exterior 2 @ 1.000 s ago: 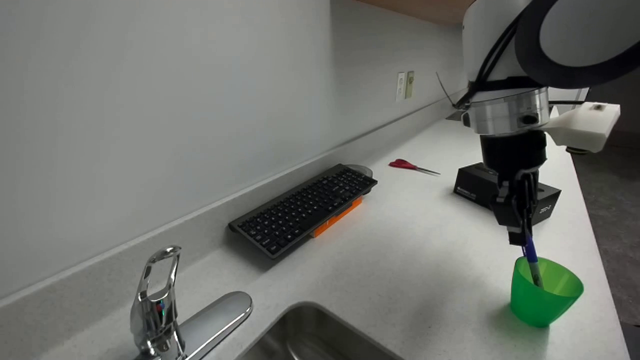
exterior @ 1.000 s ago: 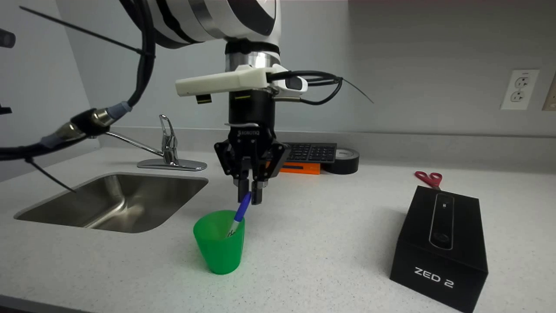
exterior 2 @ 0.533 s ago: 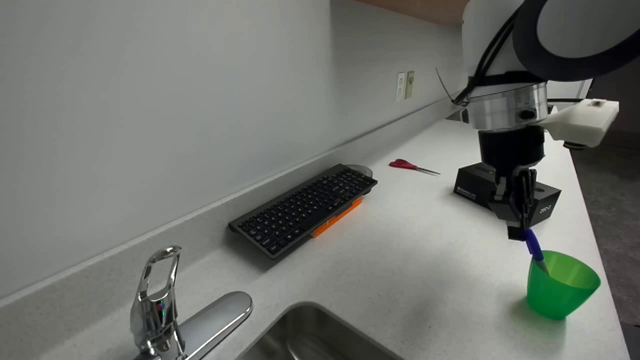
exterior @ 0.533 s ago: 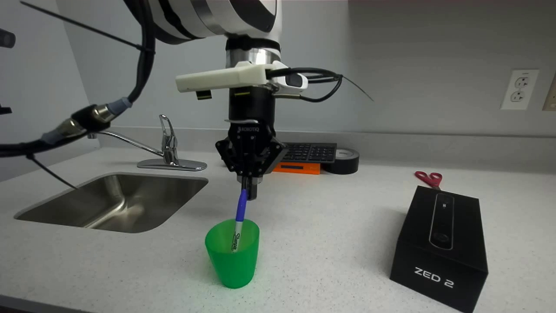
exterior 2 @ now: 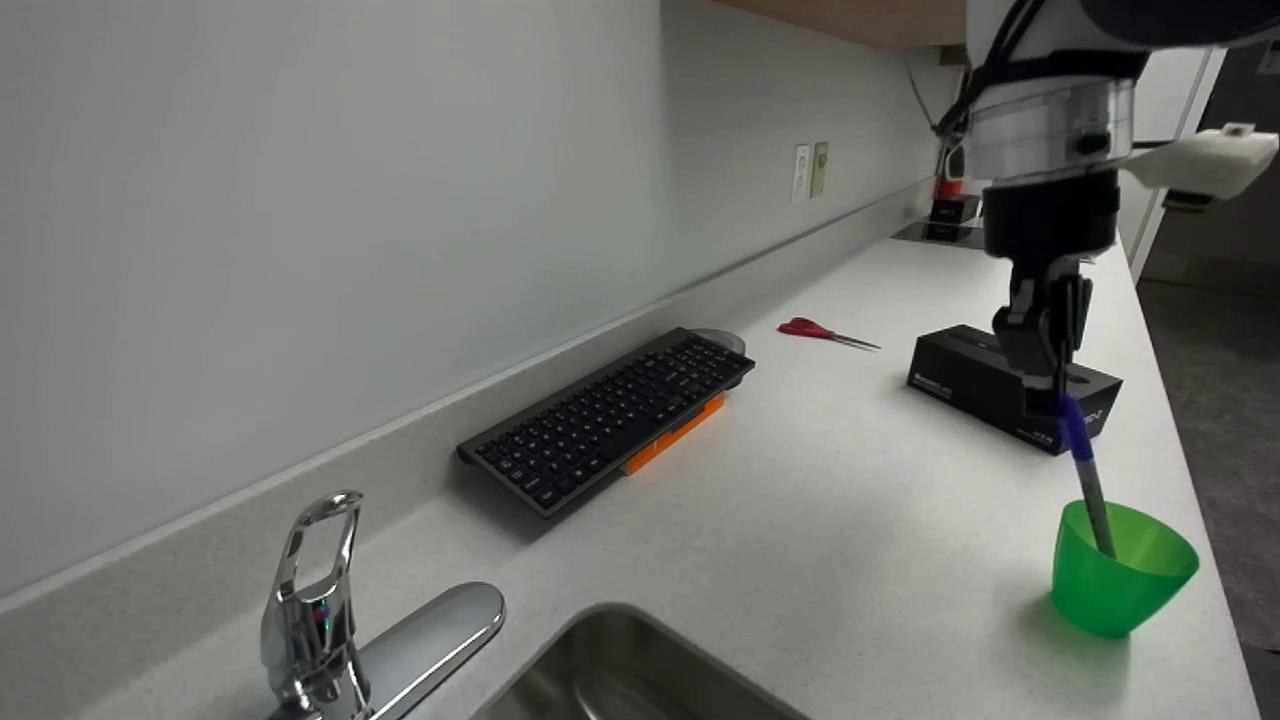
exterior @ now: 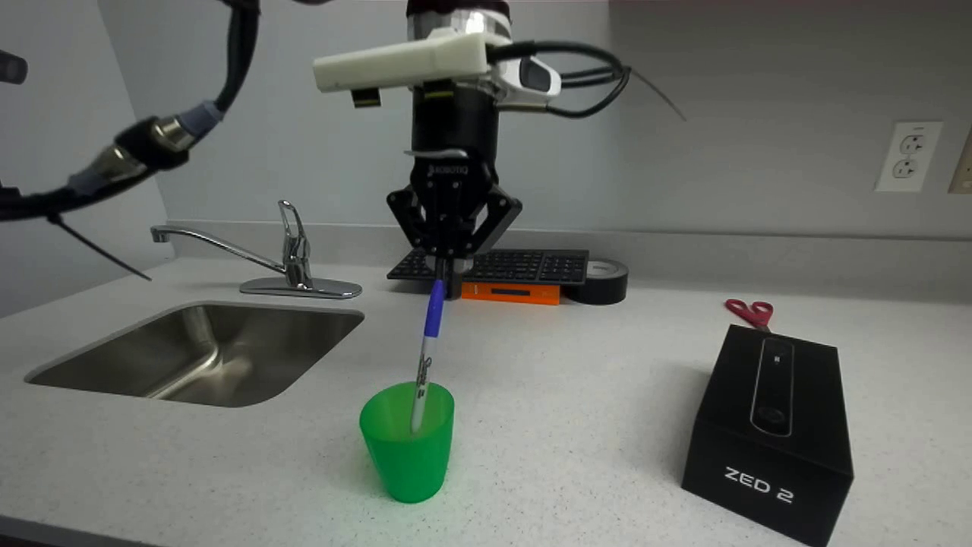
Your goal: Put the marker in the cup on the counter
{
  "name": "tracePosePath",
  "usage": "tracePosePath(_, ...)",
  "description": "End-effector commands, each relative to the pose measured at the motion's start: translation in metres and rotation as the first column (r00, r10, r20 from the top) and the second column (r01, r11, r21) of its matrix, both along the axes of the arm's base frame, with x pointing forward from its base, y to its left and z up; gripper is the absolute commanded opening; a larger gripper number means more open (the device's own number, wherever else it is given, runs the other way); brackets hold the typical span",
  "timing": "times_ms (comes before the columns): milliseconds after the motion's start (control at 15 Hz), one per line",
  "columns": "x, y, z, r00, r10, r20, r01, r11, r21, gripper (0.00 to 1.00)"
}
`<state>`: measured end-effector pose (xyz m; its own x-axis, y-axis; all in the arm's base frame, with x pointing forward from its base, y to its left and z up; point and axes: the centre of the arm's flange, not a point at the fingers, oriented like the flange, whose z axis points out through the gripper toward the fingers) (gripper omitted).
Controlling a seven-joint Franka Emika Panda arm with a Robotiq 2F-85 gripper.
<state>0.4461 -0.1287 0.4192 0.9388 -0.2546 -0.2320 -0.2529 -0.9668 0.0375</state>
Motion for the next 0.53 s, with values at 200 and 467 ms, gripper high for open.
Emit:
tracePosePath(200, -0.015, -0.037, 0.102, 0.975, -0.094, 0.202, 0.072, 0.991, 0.117, 0.01)
tracePosePath(467, 0.018, -0.006, 0.102, 0.934, -0.165, 0.317, 0.115, 0.979, 0.169, 0.01)
